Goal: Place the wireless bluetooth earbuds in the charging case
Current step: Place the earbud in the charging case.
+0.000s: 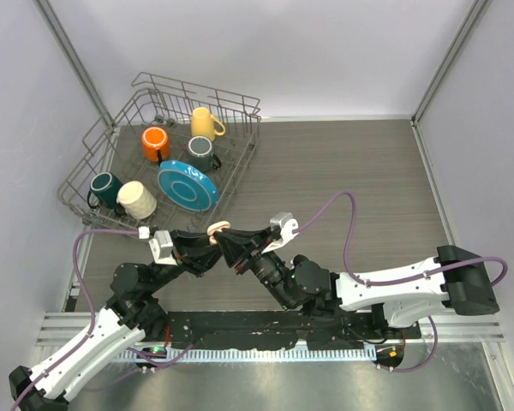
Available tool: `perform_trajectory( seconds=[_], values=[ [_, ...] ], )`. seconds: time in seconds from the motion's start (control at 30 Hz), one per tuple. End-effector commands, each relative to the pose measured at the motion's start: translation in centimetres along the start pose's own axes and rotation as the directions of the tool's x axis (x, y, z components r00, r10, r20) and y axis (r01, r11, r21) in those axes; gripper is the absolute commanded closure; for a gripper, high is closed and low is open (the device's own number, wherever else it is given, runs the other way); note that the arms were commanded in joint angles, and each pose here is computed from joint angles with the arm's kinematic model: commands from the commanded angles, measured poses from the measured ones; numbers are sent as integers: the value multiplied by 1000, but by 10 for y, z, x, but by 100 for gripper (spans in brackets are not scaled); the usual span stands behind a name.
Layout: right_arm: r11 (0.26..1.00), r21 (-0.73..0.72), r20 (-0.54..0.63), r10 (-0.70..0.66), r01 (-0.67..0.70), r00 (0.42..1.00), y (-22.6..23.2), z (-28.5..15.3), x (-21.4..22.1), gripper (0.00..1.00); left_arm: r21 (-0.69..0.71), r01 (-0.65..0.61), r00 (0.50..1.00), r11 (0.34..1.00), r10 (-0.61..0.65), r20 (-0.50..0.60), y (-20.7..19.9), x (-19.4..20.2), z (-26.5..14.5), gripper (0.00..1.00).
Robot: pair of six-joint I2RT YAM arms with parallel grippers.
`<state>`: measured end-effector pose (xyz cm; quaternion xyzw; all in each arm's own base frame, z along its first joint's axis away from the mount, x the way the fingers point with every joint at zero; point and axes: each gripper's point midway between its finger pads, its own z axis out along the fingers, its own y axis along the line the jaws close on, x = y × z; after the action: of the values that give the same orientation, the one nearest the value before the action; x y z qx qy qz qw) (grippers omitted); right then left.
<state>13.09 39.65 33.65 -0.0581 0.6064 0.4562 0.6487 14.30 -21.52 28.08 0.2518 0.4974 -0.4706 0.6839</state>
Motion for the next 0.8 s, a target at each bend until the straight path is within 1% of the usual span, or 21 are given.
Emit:
perform_trajectory(
  seconds=[0.0, 0.27, 0.57, 0.67, 0.77],
  values=[
    [999, -10, 62, 49, -49, 997, 11, 8, -23, 99, 23, -11, 998, 1000, 9, 57, -5, -14, 2, 100],
    [999, 8, 51, 41, -41, 998, 3, 14, -14, 99, 38, -10, 998, 999, 8, 65, -8, -18, 2, 100],
    [999, 0, 34, 41, -41, 999, 5, 17, -6, 99, 36, -10, 998, 999, 8, 64, -7, -16, 2, 100],
    [1000, 3, 17, 24, -24, 1000, 1, 14, -1, 99, 23, -7, 997, 1000, 5, 83, -6, -21, 2, 100],
    [1000, 2, -19, 12, -12, 1000, -5, 8, 8, 99, 0, -7, 991, 1000, 7, 137, -3, -32, 0, 100]
  ],
)
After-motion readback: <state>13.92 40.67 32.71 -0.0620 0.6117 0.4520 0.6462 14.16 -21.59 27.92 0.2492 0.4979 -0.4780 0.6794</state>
